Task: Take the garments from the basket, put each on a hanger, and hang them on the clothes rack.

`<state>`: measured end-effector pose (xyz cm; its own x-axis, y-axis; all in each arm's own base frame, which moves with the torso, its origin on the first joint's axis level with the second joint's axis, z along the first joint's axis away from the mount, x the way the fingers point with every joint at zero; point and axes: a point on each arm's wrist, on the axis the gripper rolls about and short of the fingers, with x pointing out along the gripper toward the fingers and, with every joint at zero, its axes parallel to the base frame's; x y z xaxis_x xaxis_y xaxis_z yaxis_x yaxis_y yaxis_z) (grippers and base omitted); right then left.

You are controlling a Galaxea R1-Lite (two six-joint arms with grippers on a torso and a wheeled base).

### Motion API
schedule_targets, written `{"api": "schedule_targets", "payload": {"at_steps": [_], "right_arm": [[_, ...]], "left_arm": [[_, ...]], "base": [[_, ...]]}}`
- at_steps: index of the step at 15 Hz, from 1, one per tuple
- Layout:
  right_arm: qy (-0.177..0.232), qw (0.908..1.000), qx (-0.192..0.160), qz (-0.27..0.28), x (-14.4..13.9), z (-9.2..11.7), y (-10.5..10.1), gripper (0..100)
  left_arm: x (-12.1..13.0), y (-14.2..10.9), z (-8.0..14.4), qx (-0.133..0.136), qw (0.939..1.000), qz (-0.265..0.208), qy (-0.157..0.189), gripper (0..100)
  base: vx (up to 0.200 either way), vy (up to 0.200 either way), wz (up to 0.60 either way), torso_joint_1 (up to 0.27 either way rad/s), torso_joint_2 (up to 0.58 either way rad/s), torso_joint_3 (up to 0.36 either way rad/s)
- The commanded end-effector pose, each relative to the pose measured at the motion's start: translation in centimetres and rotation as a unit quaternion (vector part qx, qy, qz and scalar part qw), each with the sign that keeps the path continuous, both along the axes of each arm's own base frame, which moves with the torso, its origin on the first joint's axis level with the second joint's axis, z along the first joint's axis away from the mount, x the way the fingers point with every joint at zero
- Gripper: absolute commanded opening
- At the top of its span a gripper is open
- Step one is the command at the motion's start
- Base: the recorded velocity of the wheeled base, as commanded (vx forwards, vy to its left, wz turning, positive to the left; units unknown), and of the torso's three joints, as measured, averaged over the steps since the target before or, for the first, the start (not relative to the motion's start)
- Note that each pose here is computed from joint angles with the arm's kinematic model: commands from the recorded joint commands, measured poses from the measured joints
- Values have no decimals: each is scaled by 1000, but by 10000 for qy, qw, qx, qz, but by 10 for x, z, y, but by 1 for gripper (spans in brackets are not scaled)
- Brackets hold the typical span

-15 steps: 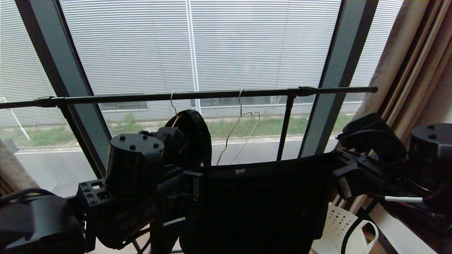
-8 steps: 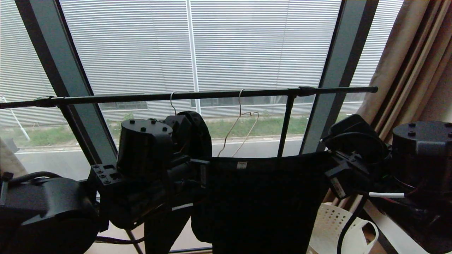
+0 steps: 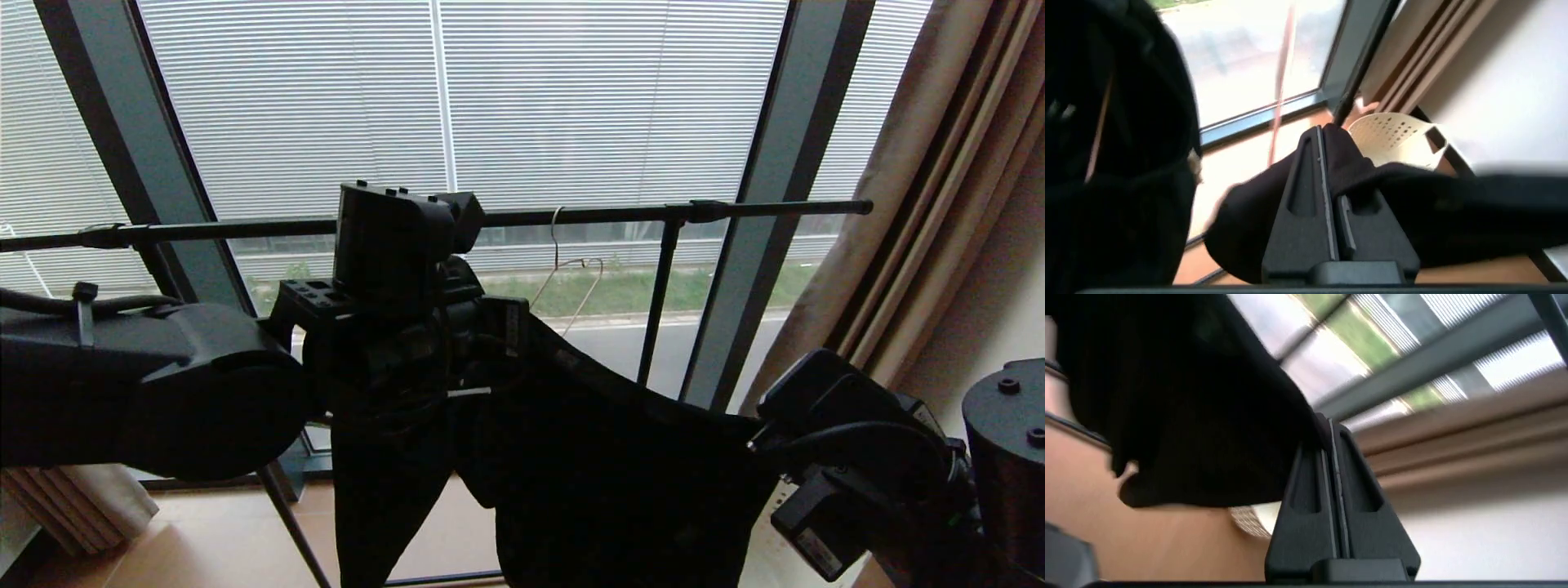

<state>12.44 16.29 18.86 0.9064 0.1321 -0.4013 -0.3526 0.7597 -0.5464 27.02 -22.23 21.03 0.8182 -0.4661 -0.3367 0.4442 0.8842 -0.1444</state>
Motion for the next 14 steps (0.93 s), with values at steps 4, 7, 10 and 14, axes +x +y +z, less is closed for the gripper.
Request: {"api": "schedule_targets", "payload": {"at_steps": [4,7,10,14], "right_arm": [[193,9977,354,536,-11,-3,51,0],[338,9947,669,706,-16,-7,87,0],[440,9886,1249,714,-20,-3,117,0],[489,9814,1754,604,-22,7,120,0]], "left_arm": [[21,-26,13,-31,9999,-128,-70,0],[18,-40,22,-60,9994,-299,-141,0],[14,-44,26,-46,9992,-378,-131,0],[15,-43,26,-52,9992,-367,-127,0]], "base": [[0,0,0,0,0,0],[0,0,0,0,0,0],[0,0,0,0,0,0],[0,0,0,0,0,0]]}}
